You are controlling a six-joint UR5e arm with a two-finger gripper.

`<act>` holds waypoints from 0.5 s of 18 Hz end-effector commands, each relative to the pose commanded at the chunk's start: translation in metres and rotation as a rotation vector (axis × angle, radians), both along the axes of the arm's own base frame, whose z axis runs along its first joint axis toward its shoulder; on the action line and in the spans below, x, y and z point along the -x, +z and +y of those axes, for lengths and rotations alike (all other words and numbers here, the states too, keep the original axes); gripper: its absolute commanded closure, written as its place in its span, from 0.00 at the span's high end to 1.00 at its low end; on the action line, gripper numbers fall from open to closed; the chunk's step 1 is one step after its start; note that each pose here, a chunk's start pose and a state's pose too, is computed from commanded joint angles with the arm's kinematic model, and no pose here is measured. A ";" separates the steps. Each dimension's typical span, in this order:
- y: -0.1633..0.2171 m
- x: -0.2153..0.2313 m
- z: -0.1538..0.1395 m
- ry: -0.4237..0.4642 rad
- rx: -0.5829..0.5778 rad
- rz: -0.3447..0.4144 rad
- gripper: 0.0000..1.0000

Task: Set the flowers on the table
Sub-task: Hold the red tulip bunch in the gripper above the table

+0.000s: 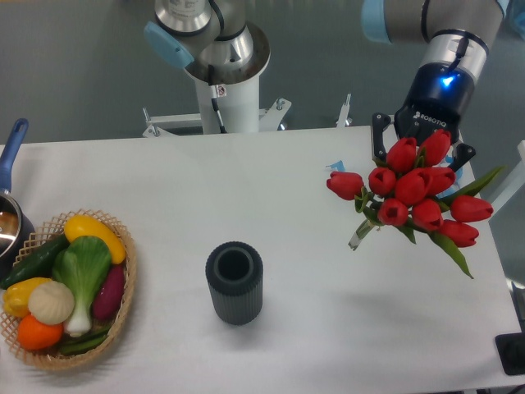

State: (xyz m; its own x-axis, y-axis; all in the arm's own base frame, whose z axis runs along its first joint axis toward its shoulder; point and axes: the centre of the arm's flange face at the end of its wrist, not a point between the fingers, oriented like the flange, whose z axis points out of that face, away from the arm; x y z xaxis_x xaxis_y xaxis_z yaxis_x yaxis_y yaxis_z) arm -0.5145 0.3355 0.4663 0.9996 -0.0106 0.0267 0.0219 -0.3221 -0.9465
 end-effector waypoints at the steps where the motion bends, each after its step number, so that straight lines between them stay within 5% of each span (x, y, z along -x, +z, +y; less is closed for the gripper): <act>1: -0.005 -0.002 0.000 -0.001 0.002 -0.008 0.39; 9: -0.001 -0.004 -0.003 0.009 0.018 0.017 0.36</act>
State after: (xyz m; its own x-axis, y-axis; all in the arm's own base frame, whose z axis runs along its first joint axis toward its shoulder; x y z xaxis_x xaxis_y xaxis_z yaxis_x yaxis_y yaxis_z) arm -0.5110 0.3322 0.4658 0.9999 -0.0017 0.0101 0.0089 -0.3393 -0.9406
